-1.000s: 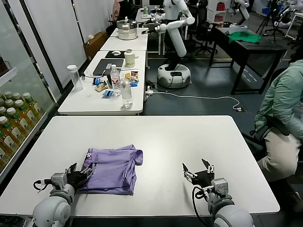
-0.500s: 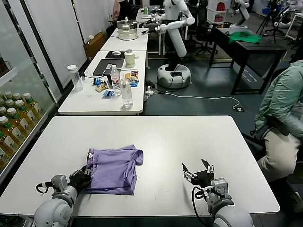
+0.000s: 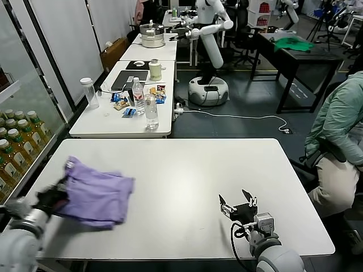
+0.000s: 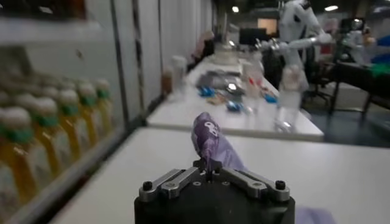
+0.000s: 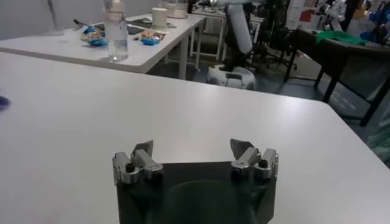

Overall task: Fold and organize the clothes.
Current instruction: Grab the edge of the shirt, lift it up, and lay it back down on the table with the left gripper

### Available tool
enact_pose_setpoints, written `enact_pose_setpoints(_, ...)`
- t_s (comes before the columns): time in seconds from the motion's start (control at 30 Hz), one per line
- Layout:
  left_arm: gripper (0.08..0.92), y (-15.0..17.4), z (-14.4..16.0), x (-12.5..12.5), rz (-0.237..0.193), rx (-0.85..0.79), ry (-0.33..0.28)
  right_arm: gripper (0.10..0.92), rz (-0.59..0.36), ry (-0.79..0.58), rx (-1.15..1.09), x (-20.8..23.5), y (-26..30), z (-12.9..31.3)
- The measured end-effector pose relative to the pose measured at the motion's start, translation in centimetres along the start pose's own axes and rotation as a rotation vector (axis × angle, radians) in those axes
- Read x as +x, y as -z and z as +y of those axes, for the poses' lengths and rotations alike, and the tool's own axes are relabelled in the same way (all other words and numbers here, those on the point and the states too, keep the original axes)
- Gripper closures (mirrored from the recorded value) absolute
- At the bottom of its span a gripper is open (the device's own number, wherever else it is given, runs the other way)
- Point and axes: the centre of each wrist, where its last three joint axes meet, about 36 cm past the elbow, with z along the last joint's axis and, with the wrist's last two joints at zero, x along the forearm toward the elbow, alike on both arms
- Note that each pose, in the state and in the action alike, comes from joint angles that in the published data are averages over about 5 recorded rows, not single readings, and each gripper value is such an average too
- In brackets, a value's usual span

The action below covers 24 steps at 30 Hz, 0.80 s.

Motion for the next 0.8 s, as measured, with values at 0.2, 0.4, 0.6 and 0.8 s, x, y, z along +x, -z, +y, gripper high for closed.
enact_pose_setpoints(0.2, 0.908, 2.5, 1.4, 0.8, -0.054, -0.043, 0.018, 0.200, 0.001, 0.001, -0.003, 0.1, -0.1, 0.2)
enact_pose_setpoints(0.4, 0.908, 1.9, -3.3, 1.2, -0.065, -0.066, -0.096, 0.200, 0.003, -0.005, -0.001, 0.3, -0.1, 0.1)
enact_pose_setpoints(0.6, 0.908, -1.0, -10.8, 0.9, -0.034, -0.073, -0.261, 0.200, 0.006, -0.010, 0.001, 0.6, -0.2, 0.0)
enact_pose_setpoints(0.8, 0.822, -3.3, -17.8, -0.4, -0.018, -0.086, -0.379, 0.200, 0.009, -0.016, 0.004, 1.0, -0.2, -0.1)
